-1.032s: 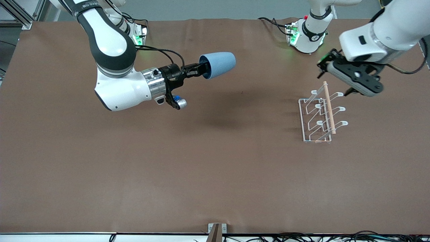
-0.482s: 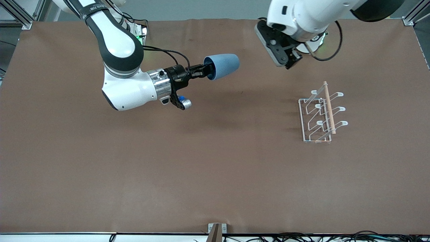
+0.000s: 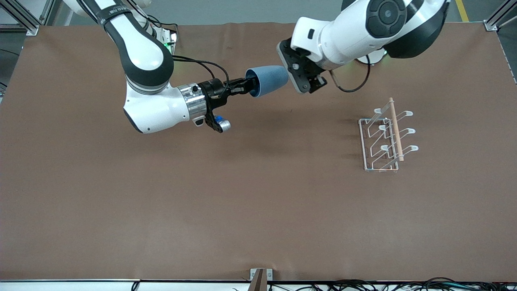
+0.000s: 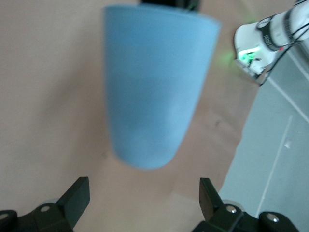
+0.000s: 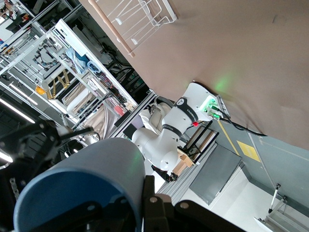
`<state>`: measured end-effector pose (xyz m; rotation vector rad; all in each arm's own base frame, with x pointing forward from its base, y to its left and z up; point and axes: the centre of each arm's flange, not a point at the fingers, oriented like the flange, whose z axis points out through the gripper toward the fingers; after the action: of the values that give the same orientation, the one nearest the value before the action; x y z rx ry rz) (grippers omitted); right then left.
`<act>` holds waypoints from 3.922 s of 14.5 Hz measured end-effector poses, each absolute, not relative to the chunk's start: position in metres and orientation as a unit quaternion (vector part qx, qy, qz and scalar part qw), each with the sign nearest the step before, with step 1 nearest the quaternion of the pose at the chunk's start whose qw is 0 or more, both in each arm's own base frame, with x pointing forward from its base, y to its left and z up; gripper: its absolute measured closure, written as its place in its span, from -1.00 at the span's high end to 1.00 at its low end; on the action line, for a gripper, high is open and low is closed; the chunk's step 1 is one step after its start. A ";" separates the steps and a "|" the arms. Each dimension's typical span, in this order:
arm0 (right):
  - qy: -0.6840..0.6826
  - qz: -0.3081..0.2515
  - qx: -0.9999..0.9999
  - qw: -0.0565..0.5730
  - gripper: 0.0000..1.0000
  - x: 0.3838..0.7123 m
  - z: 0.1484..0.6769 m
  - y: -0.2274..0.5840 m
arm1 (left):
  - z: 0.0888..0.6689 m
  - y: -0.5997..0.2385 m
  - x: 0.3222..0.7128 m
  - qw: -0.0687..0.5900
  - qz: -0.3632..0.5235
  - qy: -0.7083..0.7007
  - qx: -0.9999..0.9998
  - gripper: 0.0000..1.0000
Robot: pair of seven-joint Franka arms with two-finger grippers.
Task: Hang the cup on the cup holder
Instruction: 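Carry the cup toward center while the left gripper reaches the cup base, then grasp the cup with the left gripper while the right gripper releases it, then carry the cup to the rack while the right gripper withdraws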
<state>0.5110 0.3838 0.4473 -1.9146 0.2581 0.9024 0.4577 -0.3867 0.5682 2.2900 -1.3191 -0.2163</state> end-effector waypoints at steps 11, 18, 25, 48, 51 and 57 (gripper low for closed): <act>0.125 0.358 -0.786 0.488 -0.90 0.526 0.443 0.363 | 0.555 -0.410 0.464 0.260 -0.041 -0.477 0.839 1.00; 0.112 0.363 -0.786 0.488 -0.90 0.514 0.447 0.382 | 0.551 -0.419 0.474 0.250 0.001 -0.480 0.841 1.00; 0.105 0.365 -0.787 0.486 -0.90 0.505 0.448 0.395 | 0.551 -0.436 0.467 0.254 0.018 -0.492 0.832 0.89; 0.132 0.006 -0.991 0.003 1.00 0.592 0.518 0.114 | 0.398 -0.380 0.458 -0.304 -0.290 -0.627 0.657 0.60; 0.111 -0.019 -0.994 -0.005 1.00 0.602 0.543 0.027 | 0.341 -0.330 0.495 -0.384 -0.359 -0.595 0.608 0.60; 0.077 -0.036 -0.996 -0.013 1.00 0.554 0.626 -0.032 | 0.289 -0.241 0.549 -0.480 -0.407 -0.546 0.553 0.60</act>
<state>0.5542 -0.0318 0.6259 -3.1557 0.2441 -0.1142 0.5490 -0.2408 0.2893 2.6140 -2.5767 -1.9219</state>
